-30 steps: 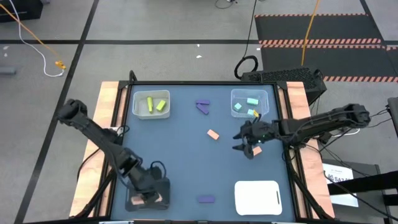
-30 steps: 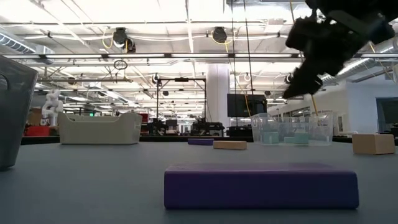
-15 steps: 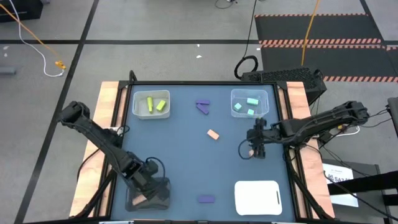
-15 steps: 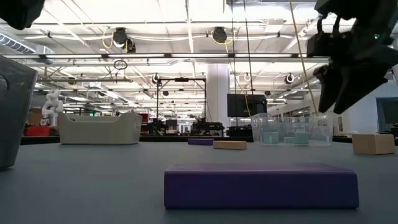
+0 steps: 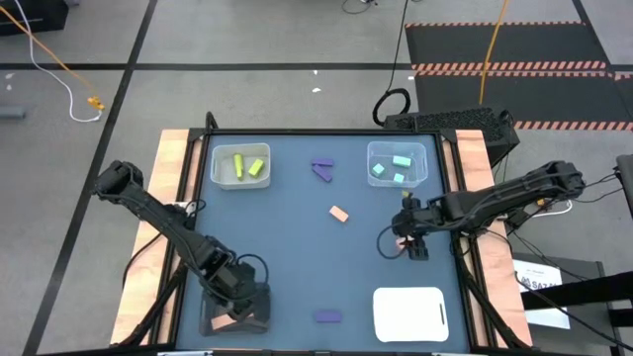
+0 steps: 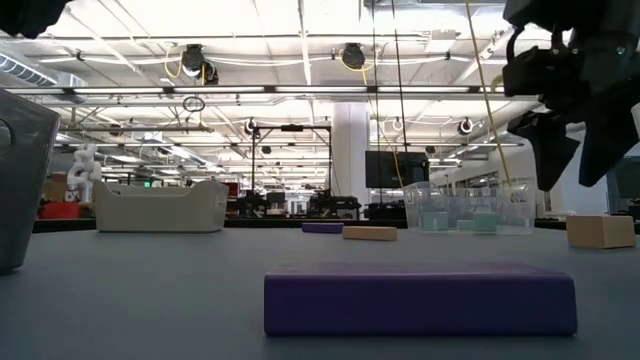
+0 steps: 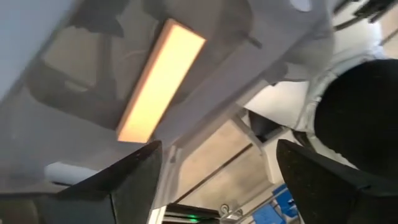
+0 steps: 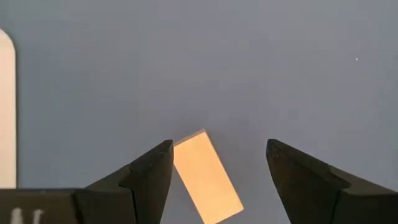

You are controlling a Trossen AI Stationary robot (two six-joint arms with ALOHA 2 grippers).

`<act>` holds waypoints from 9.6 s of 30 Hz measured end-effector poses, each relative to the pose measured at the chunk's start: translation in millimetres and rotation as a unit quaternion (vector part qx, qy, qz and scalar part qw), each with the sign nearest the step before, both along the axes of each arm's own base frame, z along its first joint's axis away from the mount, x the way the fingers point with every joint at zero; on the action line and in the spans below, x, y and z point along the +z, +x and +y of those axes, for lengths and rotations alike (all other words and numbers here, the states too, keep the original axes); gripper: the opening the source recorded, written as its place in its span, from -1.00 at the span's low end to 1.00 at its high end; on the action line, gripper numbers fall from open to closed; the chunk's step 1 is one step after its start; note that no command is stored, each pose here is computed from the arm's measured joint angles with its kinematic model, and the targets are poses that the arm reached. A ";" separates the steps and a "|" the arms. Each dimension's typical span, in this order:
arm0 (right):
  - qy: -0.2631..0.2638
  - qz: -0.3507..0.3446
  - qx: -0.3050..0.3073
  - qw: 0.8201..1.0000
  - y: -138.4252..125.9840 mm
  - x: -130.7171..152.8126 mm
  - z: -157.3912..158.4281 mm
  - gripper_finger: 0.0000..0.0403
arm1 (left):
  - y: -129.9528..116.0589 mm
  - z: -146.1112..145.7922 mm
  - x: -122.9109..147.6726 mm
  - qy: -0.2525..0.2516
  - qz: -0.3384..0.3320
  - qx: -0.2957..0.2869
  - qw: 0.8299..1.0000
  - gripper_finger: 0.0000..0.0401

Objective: Sort & place blocks by color
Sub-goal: Put the orange block into the black bin

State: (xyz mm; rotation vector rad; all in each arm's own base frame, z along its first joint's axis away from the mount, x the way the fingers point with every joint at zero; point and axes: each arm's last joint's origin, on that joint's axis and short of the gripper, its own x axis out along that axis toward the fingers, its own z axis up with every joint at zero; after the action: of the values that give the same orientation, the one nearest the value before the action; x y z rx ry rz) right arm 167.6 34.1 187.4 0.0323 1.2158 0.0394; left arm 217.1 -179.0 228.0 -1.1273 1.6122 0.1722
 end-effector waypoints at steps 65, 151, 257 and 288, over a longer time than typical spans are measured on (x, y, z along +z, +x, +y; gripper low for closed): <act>-0.104 -0.516 -0.069 0.847 81.9 63.1 -0.2 -0.43 | 108.1 118.4 59.0 0.530 -0.546 -0.048 0.647 0.26; -0.008 -0.385 -0.208 0.899 107.4 -26.6 -16.2 0.28 | 36.4 34.3 26.7 0.029 -0.224 0.056 0.972 -0.32; -0.106 -0.246 -0.309 0.913 148.2 -107.3 -30.9 -0.45 | 67.2 94.8 72.9 0.273 -0.515 0.081 0.808 0.07; -0.352 -0.485 -0.091 0.795 126.4 64.1 -64.1 -0.45 | 91.4 119.5 36.5 0.534 -0.407 0.144 0.727 0.07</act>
State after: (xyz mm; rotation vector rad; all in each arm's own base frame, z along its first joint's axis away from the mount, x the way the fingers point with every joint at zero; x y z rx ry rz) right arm 294.0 -29.9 251.5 -0.4773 0.1254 -0.5178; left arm 308.5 -59.5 264.6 -0.3706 0.3361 0.6208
